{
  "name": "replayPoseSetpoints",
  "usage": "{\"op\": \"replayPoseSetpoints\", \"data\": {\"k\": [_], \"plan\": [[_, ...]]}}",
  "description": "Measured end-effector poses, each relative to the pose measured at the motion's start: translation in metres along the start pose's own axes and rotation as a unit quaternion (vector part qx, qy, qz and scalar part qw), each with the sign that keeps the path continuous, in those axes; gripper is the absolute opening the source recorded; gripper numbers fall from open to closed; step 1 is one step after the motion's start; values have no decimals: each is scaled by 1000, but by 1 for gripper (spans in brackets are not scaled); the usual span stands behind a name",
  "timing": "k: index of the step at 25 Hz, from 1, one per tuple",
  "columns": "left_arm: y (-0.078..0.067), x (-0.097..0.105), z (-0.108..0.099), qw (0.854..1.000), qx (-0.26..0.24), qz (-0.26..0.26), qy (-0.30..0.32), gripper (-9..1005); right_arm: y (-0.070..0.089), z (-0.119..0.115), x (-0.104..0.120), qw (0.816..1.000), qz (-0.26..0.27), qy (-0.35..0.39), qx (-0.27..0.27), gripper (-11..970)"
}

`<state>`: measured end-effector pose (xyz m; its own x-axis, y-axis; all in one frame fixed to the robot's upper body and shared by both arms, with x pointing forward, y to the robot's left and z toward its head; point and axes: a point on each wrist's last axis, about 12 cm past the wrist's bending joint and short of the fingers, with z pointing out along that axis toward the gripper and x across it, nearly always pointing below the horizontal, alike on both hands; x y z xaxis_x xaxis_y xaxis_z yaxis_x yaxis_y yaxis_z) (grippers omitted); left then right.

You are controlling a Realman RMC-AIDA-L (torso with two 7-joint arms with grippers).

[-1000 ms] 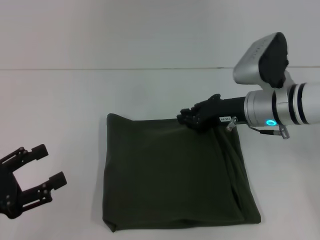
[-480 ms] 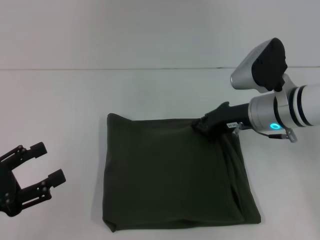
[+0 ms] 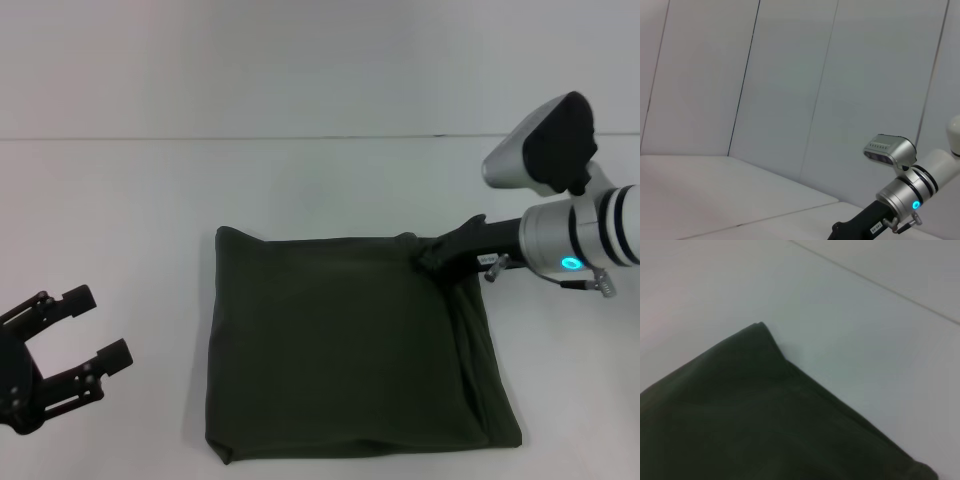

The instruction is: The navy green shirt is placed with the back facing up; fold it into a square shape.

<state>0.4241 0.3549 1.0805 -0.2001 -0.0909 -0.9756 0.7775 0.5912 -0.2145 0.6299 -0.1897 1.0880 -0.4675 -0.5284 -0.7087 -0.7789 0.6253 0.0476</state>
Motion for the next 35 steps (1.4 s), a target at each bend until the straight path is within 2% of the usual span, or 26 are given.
{"op": "replayPoseSetpoints", "data": {"k": [3,6,7,8,9,11,16,18,19,20,26,30,35], "plan": [[-1,0,-1,1000,0,-1,0,863,-4,-6,1,1000,10,-16,7,8],[-2,0,-1,1000,3,-5,-2,863,-8,-20,4,998,27,-62,3,17],[-3,-1,-4,1000,9,-13,-6,863,-12,-35,11,993,37,-108,-7,20],[-3,-1,-4,1000,9,-13,-6,864,-12,-35,11,993,37,-108,-7,23],[-4,-2,-5,1000,11,-16,-8,864,-13,-49,22,989,38,-144,-20,26],[-5,-3,-9,1000,16,-20,-5,864,-13,-55,30,986,38,-157,-27,32],[-17,11,-20,999,19,-14,33,865,2,-75,76,981,-1,-181,-65,47],[-26,20,-24,999,20,0,46,865,13,-83,98,977,-18,-201,-73,53],[-28,23,-26,999,18,3,48,866,22,-90,117,971,-27,-224,-74,56],[-31,27,-27,999,15,8,52,866,22,-90,117,971,-27,-224,-74,92],[-37,49,-28,996,4,4,85,866,39,-101,152,966,-43,-246,-74,314],[-42,58,-27,996,5,5,93,867,47,-103,162,965,-50,-244,-83,478],[-44,70,-24,994,3,16,109,867,50,-103,170,971,-52,-209,-103,686]]}}
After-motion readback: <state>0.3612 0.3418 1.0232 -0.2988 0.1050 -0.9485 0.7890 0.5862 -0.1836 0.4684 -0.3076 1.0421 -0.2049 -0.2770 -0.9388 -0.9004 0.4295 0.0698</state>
